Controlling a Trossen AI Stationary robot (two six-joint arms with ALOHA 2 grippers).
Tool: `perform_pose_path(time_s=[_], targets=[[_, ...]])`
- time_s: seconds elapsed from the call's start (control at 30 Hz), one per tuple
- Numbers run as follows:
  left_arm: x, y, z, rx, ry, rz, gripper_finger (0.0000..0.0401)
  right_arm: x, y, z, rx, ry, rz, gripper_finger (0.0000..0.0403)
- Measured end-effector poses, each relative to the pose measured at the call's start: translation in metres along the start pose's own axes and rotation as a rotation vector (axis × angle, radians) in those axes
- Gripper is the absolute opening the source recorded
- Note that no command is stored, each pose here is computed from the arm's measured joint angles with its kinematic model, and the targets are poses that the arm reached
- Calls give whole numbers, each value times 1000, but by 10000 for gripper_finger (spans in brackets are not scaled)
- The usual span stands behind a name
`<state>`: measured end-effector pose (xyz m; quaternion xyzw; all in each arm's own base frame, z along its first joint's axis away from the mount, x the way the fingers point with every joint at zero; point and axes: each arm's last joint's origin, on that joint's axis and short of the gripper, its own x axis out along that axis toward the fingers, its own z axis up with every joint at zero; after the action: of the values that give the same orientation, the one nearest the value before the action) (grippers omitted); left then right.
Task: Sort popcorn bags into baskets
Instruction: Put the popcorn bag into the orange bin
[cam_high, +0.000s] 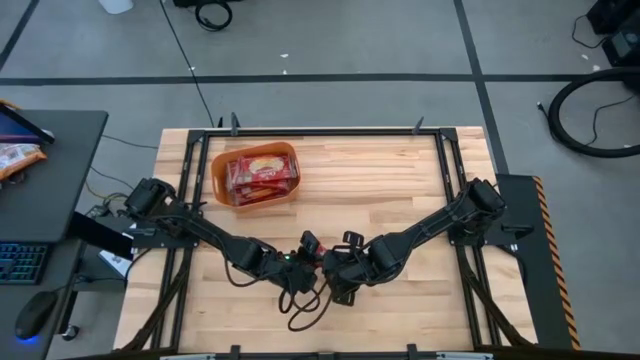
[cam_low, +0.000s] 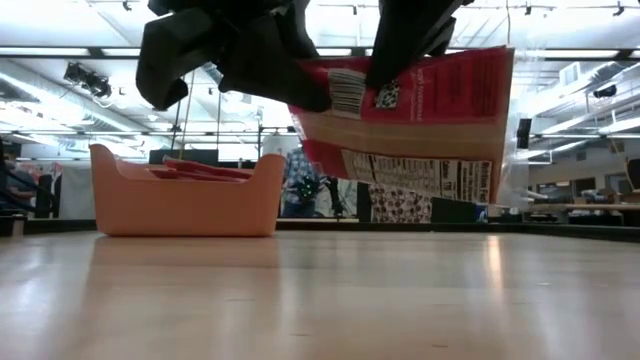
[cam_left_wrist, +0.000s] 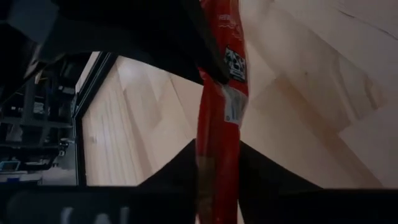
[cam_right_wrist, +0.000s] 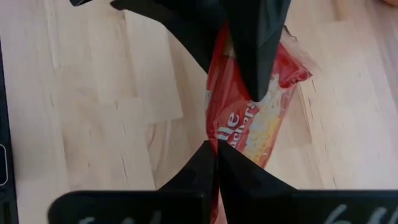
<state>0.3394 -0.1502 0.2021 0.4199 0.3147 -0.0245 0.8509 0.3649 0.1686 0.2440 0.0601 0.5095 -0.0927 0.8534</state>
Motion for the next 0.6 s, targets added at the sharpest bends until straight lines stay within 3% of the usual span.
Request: perform_pose_path(time_s=[0.2, 0.43, 0.6], targets=[[-4, -4, 2, 17, 9, 12, 30, -1, 1, 1, -33, -7, 7, 52], [-13, -9, 3, 61, 69, 92, 29, -38, -9, 3, -20, -62, 20, 96], [-40, 4, -3, 32, 142, 161, 34, -81, -19, -9, -4, -160, -112, 104]])
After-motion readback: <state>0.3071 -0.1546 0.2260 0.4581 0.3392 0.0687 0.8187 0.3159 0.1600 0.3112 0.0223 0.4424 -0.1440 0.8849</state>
